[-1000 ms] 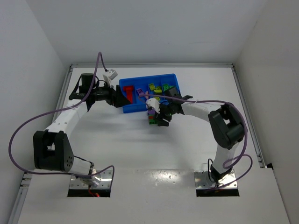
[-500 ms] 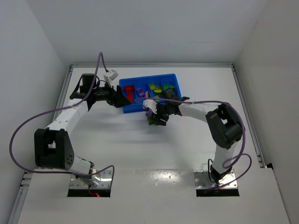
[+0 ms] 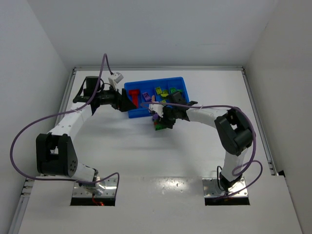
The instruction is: Sort the legos into containers by color
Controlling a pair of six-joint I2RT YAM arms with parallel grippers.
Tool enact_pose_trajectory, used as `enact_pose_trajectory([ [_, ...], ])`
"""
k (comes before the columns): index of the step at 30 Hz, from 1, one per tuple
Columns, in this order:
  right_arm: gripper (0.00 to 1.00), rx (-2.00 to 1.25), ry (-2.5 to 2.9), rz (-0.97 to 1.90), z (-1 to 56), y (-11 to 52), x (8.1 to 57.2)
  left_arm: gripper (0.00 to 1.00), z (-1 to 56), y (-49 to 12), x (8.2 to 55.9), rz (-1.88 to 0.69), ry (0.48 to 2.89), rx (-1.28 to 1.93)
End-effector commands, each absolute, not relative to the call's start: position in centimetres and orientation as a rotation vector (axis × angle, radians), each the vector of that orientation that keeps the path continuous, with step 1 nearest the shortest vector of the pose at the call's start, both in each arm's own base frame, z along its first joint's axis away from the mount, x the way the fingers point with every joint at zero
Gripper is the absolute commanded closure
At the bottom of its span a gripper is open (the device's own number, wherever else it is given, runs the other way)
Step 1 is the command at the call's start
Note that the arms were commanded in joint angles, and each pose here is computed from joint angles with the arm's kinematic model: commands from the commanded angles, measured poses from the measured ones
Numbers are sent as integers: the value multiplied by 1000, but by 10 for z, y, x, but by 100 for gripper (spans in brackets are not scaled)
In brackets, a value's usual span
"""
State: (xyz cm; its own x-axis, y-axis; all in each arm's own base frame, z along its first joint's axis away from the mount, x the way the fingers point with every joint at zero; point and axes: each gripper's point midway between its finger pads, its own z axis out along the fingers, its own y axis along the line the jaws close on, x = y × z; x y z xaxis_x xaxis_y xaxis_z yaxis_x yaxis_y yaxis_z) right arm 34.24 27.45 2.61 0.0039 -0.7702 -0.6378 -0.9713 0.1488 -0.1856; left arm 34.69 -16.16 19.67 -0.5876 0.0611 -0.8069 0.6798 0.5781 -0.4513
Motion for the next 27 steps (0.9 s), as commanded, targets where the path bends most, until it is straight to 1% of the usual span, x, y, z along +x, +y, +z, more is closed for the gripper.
enact_pose_trajectory([
  [1,46,-1672,1728,404,35,289,349,15,218,-163,356,-993,1948,640],
  [6,48,-1703,1709,414,31,289,340,15,214,-163,357,-997,1956,637],
  [8,51,-1732,1703,420,26,288,330,15,215,-164,357,-1003,1961,629],
  [11,51,-1770,1688,401,21,290,324,15,215,-164,357,-1003,1961,629],
  [13,54,-1800,1677,392,17,293,317,15,215,-164,357,-1003,1961,629],
  [16,66,-1811,1689,366,16,290,314,15,218,-164,356,-999,1953,632],
  [17,73,-1818,1685,359,16,292,312,15,218,-164,356,-999,1953,632],
  [19,80,-1824,1675,355,18,289,309,15,220,-163,354,-998,1951,633],
  [20,86,-1818,1673,337,21,288,311,15,220,-163,354,-998,1951,633],
  [22,89,-1837,1668,326,20,283,302,15,223,-162,354,-985,1947,631],
  [25,93,-1842,1653,329,34,278,289,15,215,-163,348,-1007,1969,626],
  [27,93,-1846,1639,319,49,272,278,15,213,-162,341,-1032,1966,627],
])
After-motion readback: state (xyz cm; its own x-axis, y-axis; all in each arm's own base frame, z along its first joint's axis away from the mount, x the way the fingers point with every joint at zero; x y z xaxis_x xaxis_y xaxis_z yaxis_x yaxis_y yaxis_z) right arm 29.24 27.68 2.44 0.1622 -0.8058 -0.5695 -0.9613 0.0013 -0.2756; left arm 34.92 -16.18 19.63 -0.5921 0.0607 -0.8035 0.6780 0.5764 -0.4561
